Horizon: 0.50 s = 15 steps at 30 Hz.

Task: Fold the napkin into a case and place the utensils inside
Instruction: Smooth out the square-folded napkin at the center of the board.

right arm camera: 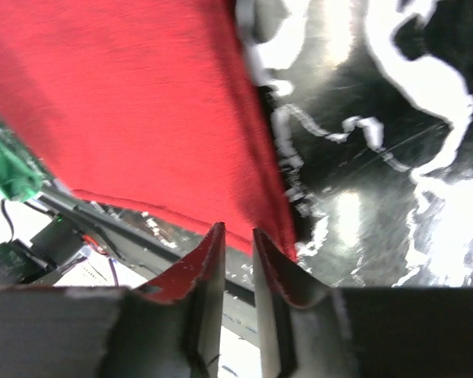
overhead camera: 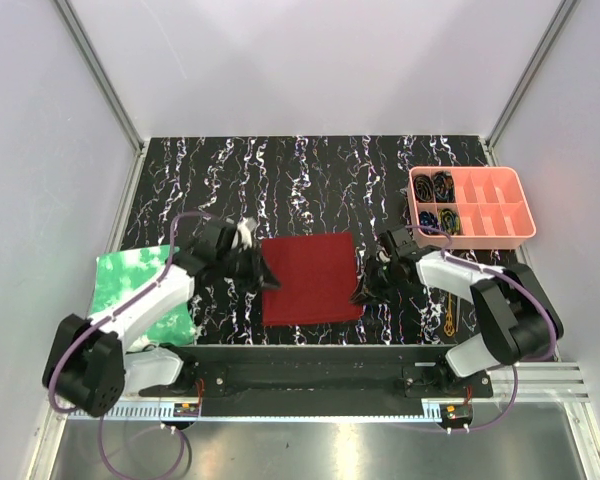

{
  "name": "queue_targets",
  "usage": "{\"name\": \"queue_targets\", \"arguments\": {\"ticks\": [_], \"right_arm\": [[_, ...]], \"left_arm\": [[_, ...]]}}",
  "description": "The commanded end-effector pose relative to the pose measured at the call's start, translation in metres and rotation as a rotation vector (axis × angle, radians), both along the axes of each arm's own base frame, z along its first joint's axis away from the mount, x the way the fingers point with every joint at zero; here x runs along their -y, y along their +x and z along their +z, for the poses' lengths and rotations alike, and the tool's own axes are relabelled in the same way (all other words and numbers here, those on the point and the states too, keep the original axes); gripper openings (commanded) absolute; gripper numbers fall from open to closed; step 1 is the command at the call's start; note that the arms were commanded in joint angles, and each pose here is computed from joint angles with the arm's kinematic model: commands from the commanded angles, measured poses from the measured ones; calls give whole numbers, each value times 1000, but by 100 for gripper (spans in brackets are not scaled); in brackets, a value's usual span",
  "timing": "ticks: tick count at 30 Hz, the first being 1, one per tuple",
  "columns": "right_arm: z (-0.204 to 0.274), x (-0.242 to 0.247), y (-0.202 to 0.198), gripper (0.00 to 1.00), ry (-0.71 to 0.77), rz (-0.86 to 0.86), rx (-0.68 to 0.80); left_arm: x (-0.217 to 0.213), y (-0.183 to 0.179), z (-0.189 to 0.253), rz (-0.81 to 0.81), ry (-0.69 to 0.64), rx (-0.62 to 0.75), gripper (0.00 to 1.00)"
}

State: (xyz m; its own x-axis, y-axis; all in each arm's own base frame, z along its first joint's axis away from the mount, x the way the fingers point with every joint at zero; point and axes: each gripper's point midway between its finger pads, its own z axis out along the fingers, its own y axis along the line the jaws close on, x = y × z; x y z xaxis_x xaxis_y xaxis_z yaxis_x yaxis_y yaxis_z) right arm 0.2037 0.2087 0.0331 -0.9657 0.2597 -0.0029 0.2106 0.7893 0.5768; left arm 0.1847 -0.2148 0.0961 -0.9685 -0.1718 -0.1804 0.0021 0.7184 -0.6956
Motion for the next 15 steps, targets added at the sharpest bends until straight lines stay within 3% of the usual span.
{"name": "queue_targets", "arguments": {"ticks": [1,5,9,12,15], "right_arm": [[-14,-4,-4,27,7,-11,-36],[-20,0,-10,27,-6,-20,-47],[-11,-2,-3,27,1,-24,-16],[7,-9,9,28,26,6,35],[28,-22,31,29,64,45,102]], "left_arm": [[20,29,12,-34,-56,43,16],[-9,22,-47,9,52,-72,13],[-31,8,-78,25,129,-122,11],[-46,10,-84,60,169,-122,11],[-38,15,-72,53,117,-103,12]]}}
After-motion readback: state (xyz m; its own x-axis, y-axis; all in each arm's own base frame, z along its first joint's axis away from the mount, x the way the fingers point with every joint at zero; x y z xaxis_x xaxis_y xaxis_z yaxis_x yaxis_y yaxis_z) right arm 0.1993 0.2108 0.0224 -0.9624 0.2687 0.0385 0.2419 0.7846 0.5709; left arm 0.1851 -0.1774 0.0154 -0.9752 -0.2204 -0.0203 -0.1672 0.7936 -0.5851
